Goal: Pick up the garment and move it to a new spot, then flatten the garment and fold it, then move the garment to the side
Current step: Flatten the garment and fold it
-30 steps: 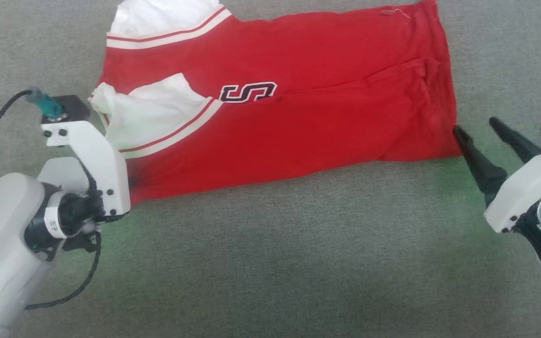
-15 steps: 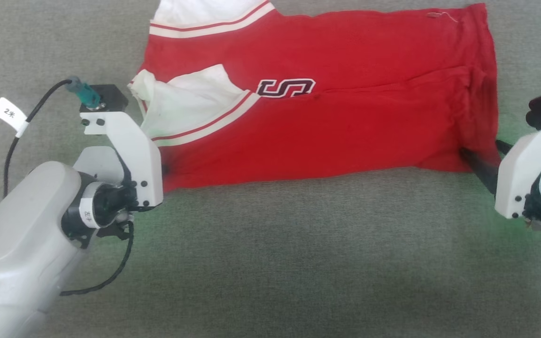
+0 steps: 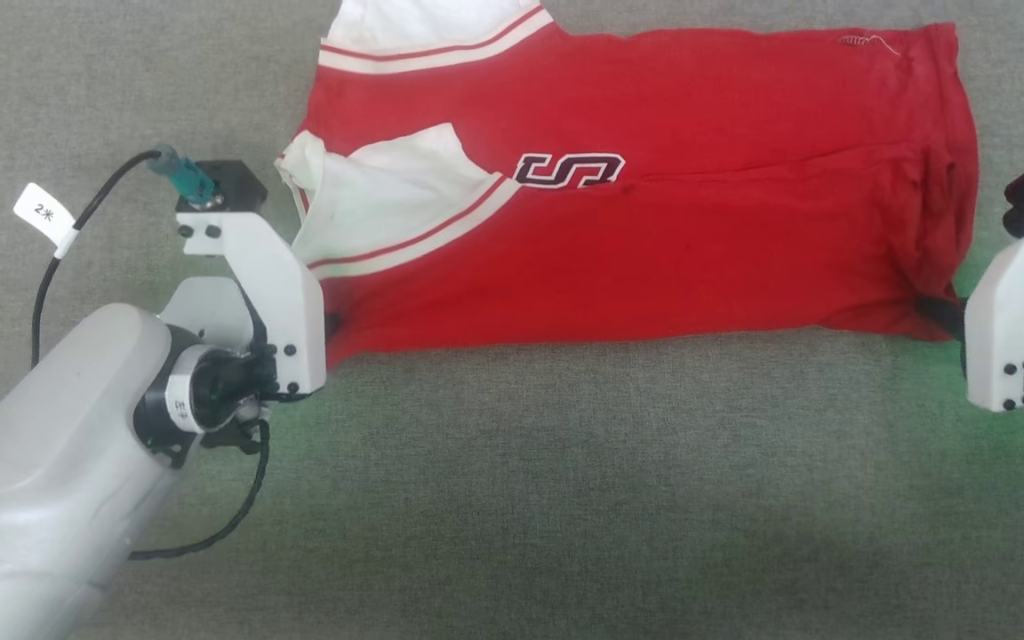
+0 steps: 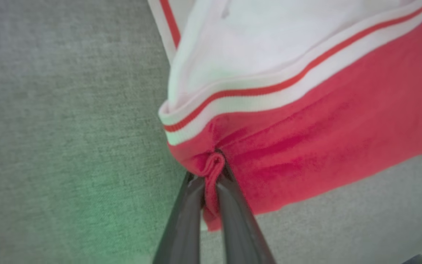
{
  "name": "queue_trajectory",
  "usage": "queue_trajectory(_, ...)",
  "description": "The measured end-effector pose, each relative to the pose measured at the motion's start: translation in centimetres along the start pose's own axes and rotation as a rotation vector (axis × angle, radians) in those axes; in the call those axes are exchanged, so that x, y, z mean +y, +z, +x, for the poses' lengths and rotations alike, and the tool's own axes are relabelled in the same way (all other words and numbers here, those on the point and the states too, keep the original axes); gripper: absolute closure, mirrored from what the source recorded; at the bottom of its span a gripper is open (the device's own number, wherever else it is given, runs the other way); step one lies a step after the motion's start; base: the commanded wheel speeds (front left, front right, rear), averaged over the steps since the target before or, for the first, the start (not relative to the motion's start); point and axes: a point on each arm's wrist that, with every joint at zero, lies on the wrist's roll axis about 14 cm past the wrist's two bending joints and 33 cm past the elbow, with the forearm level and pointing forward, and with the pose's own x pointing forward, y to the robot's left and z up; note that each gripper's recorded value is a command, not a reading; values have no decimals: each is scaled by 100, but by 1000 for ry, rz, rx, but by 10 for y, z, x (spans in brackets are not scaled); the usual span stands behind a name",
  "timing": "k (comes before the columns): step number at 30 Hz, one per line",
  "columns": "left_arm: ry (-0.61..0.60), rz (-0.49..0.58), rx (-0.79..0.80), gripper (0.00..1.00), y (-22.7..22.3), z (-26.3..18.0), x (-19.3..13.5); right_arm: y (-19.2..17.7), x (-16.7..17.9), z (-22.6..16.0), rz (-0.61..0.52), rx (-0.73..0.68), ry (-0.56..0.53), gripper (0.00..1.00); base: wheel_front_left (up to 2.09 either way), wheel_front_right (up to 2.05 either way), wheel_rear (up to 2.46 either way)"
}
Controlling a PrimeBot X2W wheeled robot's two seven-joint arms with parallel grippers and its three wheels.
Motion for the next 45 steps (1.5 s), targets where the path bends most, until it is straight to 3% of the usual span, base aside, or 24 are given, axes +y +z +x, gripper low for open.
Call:
queue_trajectory(19, 34, 33, 34, 100, -38, -46, 1, -35, -4, -45, -13, 93, -4, 100, 0, 0, 0)
queue_trajectory(28, 38, 5, 77, 100, -73, -39, 5, -65, 7, -40, 33, 131, 20, 100, 0, 0, 0)
queue_trajectory(29, 38, 1, 80, 85, -74, -37, 6, -66, 6, -38, 34, 132, 18, 100, 0, 0, 0)
queue_trajectory(30, 42, -9, 74, 51, -74, -32, 8, -69, 7, -35, 31, 138, 15, 100, 0, 0, 0)
queue_trajectory(31, 39, -14, 72, 9, -74, -31, 8, -70, 8, -33, 29, 141, 17, 80, 0, 0, 0)
queue_trajectory(32, 36, -17, 69, 0, -73, -29, 8, -70, 8, -31, 34, 135, 17, 76, 0, 0, 0)
queue_trajectory(33, 34, -18, 66, 0, -73, -28, 8, -70, 7, -30, 39, 132, 17, 65, 0, 0, 0)
queue_trajectory(35, 19, -24, 62, 0, -72, -26, 5, -70, 8, -28, 33, 131, 18, 0, 0, 0, 0)
queue_trajectory(45, 71, 24, -18, 0, -42, -52, 18, -47, 8, -43, 30, -6, 15, 0, 0, 0, 0)
